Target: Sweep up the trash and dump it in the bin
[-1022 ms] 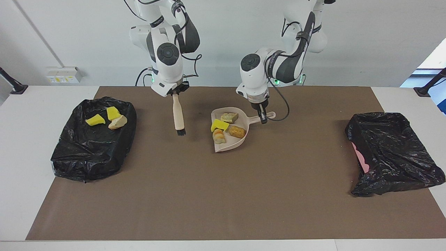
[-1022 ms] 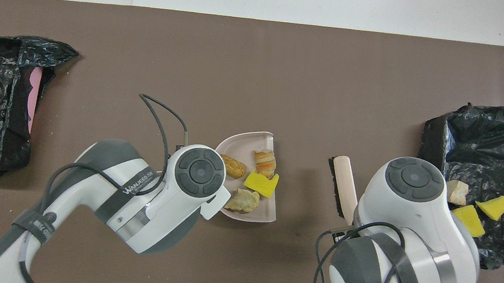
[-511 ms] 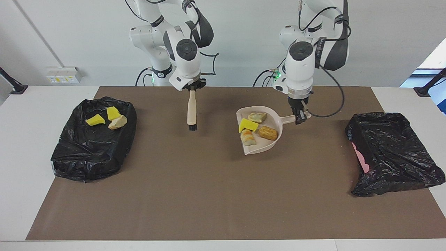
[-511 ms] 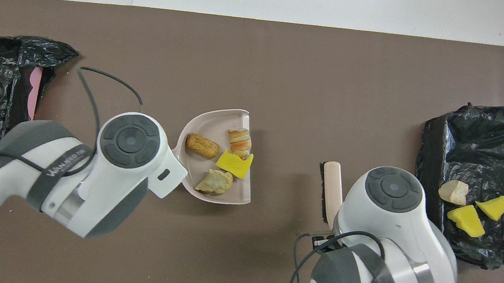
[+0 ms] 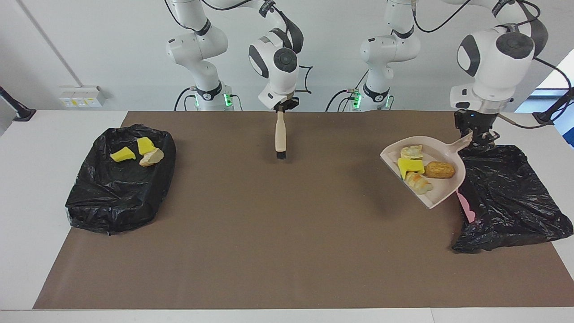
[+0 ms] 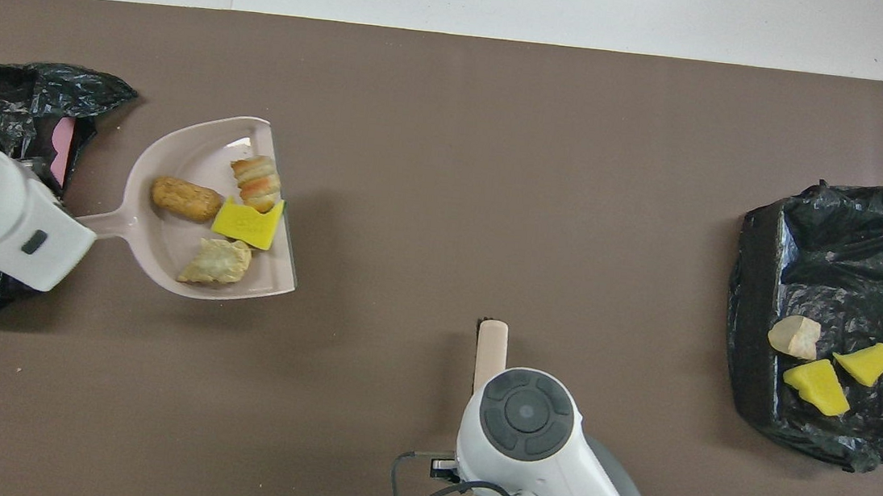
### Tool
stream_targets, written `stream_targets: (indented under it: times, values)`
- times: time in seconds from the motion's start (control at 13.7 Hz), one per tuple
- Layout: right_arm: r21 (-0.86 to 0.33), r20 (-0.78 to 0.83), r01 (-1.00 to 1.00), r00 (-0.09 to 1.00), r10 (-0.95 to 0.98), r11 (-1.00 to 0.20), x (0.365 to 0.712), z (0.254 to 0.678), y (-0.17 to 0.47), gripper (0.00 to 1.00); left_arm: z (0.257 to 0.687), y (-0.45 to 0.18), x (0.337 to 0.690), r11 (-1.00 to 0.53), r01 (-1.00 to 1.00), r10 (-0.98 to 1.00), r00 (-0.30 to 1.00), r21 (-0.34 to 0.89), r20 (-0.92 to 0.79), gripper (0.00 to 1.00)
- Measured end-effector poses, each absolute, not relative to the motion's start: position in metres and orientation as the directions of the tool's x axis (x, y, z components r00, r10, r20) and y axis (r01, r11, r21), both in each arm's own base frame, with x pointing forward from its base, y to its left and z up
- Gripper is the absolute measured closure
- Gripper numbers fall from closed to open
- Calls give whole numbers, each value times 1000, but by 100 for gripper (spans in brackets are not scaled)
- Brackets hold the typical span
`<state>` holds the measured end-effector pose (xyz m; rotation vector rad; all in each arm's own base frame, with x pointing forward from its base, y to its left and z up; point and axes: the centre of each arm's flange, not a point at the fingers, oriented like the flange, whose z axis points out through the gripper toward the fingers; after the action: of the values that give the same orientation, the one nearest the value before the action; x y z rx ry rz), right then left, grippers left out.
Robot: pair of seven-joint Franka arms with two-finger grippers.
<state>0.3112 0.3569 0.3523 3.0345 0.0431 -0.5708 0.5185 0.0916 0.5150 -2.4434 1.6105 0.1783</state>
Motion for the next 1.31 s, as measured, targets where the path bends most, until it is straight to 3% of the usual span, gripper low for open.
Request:
stream_targets:
  times: [0.44, 0.88, 1.02, 1.31]
  values:
    - [56, -372, 66, 927, 40, -996, 295, 329, 363, 73, 557, 247, 530, -280, -945, -915, 315, -167, -251, 67]
    - [48, -361, 51, 932, 30, -998, 298, 319, 362, 73, 555, 343, 557, -88, -983, -855, 157, -160, -495, 67]
    - [46, -362, 50, 932, 30, -998, 300, 317, 364, 56, 549, 357, 558, -45, -990, -823, 114, -136, -557, 67]
    - [26, -319, 31, 947, 21, -999, 323, 327, 363, 12, 531, 370, 553, -6, -1000, -765, 24, -30, -644, 67]
